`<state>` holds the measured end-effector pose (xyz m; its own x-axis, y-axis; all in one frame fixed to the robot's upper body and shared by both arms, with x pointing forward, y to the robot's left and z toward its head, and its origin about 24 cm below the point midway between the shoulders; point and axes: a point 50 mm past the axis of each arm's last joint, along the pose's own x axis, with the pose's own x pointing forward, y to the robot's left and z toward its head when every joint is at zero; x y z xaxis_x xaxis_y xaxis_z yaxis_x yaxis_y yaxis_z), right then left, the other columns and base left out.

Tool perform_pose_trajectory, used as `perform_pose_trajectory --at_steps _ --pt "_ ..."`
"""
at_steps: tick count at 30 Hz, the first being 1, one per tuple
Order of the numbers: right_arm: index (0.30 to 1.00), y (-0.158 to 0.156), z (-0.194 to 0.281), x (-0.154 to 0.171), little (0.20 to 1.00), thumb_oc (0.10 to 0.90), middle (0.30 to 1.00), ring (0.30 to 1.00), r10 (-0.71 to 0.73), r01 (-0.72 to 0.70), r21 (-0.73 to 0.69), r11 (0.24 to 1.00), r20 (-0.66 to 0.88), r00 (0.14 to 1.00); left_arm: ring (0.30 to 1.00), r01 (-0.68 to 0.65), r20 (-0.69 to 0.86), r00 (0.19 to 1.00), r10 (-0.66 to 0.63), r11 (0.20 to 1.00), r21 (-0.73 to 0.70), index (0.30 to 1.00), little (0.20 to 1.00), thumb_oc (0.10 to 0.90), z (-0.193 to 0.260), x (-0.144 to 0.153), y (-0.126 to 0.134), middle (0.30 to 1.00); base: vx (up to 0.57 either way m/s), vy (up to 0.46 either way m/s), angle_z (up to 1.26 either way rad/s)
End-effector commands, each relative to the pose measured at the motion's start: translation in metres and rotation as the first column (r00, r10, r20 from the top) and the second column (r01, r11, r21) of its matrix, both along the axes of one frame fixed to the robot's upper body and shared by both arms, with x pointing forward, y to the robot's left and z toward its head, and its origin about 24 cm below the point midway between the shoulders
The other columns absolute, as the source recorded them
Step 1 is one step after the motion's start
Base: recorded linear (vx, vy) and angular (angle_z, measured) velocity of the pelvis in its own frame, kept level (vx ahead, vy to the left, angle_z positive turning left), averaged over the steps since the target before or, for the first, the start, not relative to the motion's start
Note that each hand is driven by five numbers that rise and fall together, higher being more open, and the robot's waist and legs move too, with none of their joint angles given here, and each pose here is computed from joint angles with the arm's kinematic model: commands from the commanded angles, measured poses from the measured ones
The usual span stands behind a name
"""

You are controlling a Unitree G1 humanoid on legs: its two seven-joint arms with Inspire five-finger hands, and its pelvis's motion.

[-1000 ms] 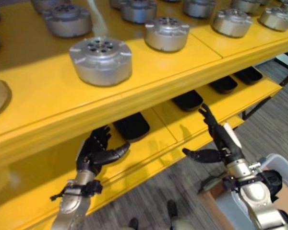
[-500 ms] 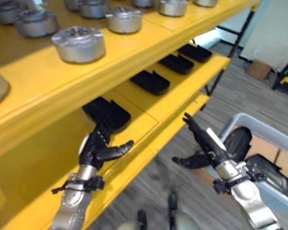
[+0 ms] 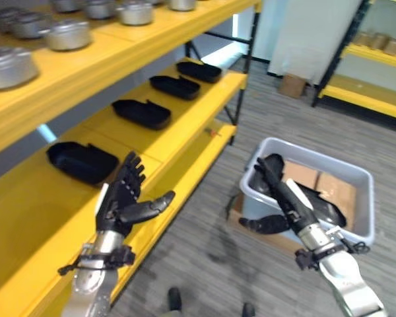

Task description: Move parts from the plastic box to the shelf.

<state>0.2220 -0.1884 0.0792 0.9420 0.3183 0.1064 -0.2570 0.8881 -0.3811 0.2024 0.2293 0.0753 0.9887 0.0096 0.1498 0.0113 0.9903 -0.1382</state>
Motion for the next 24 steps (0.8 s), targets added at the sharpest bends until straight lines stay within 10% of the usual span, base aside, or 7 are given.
perform_pose_trajectory --at_steps 1,24 --pt "1.0 0.003 0.051 0.011 1.0 0.9 1.0 1.0 0.028 -0.053 0.089 0.995 0.265 0.964 1.0 0.059 0.261 0.963 -0.067 0.997 0.042 1.0 1.0 0.9 0.047 0.015 -0.008 1.0 0.01 -0.302 -0.44" --pt "1.0 -0.015 0.045 0.0 1.0 0.9 1.0 1.0 -0.019 0.002 0.071 0.997 0.247 0.969 1.0 0.071 0.259 0.963 -0.071 0.997 0.011 1.0 1.0 0.9 0.04 0.017 -0.02 1.0 0.08 -0.13 -0.26"
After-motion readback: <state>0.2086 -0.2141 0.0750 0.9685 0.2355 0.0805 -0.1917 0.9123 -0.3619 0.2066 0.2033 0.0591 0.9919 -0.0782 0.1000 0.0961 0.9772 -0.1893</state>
